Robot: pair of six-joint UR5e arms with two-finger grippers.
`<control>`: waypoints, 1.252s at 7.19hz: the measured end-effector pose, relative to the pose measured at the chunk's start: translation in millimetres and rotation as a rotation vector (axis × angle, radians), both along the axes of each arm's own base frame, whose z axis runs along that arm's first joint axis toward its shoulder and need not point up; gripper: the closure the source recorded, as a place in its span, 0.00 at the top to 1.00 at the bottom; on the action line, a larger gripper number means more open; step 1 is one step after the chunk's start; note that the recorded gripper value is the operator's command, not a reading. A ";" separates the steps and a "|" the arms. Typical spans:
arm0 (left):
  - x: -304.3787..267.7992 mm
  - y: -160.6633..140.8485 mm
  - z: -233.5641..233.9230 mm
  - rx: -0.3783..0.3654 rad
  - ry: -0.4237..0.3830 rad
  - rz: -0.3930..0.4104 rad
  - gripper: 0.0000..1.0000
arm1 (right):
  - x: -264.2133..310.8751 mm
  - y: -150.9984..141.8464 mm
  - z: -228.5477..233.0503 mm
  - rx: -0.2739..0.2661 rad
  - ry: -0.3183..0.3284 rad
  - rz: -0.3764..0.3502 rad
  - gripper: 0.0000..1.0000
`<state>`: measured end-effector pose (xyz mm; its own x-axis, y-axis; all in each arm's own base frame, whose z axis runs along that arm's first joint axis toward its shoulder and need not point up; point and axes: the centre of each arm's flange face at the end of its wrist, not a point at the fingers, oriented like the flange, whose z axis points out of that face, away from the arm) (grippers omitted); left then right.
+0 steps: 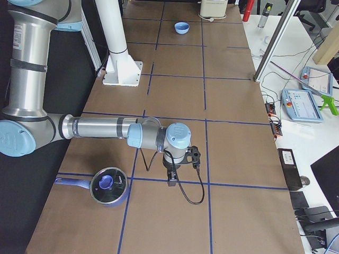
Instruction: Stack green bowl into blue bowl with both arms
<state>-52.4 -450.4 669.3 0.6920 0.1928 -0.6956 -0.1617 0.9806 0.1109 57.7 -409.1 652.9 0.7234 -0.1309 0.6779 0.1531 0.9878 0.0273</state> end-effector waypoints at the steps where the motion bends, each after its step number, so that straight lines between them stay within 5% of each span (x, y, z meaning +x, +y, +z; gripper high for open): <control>1: 0.2 -0.1 -0.8 0.001 -0.001 0.000 1.00 | 0.0 -0.1 -0.3 0.001 0.000 0.000 1.00; 4: 0.4 -3.8 -7.8 0.018 -0.005 -0.001 1.00 | -0.5 -3.0 -3.5 0.007 0.000 0.000 1.00; 9: 1.6 -34.4 -36.1 0.154 0.002 -0.004 1.00 | -2.1 -6.5 -6.6 0.015 0.000 -0.004 1.00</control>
<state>-50.8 -484.8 633.2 0.6912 0.2950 -0.6597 -0.1578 0.9525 0.2606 55.6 -415.6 646.3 0.7227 -0.1437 0.6761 0.1568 0.9867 0.0421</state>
